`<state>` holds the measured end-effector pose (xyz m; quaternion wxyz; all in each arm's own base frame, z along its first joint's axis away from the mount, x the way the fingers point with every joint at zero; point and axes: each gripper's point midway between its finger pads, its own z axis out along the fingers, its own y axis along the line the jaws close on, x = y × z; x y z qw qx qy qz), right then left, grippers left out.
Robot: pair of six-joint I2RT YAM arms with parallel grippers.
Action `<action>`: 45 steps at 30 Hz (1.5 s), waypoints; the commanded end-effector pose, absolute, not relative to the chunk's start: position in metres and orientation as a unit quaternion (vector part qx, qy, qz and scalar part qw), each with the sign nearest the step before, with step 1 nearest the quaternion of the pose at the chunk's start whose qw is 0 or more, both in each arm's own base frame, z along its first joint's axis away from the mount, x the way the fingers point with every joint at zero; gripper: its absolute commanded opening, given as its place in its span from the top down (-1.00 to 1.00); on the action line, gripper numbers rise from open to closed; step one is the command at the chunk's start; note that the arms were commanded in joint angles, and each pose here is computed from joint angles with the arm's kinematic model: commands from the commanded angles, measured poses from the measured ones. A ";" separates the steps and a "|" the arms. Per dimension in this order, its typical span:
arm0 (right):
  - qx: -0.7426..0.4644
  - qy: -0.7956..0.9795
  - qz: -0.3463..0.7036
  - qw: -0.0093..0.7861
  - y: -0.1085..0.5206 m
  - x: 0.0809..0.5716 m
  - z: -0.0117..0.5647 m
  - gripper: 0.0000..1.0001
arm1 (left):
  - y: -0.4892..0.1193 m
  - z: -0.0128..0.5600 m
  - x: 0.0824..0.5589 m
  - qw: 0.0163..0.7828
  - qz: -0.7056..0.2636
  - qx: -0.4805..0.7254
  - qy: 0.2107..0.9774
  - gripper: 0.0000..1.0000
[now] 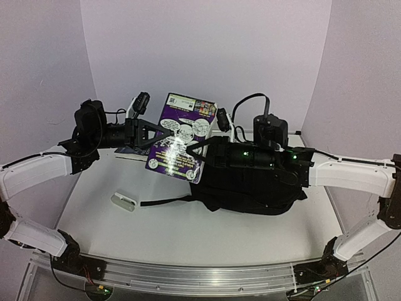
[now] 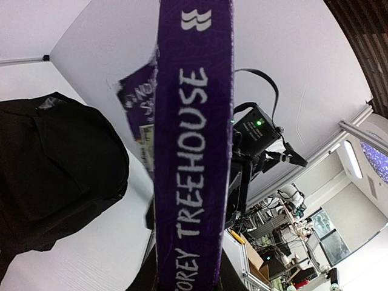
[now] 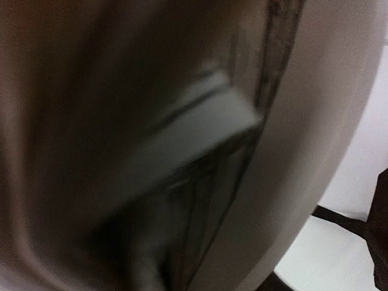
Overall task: Pack the student bag
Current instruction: Pick up the book from the center of the board, then move the student bag to the center of the board.
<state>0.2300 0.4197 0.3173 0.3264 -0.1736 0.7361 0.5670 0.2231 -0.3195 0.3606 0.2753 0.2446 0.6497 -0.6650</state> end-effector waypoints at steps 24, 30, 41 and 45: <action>0.122 0.821 0.102 0.548 0.164 0.314 0.337 1.00 | -0.389 0.127 0.291 0.153 -0.438 0.133 0.876 -0.08; 0.117 0.823 0.116 0.543 0.166 0.311 0.339 1.00 | -0.394 0.099 0.308 0.142 -0.408 0.101 0.896 -0.02; 0.112 0.823 0.140 0.539 0.168 0.305 0.345 1.00 | -0.416 0.079 0.329 0.131 -0.419 0.076 0.895 0.00; 0.112 0.825 0.138 0.537 0.166 0.303 0.343 1.00 | -0.417 0.079 0.335 0.137 -0.421 0.062 0.894 0.63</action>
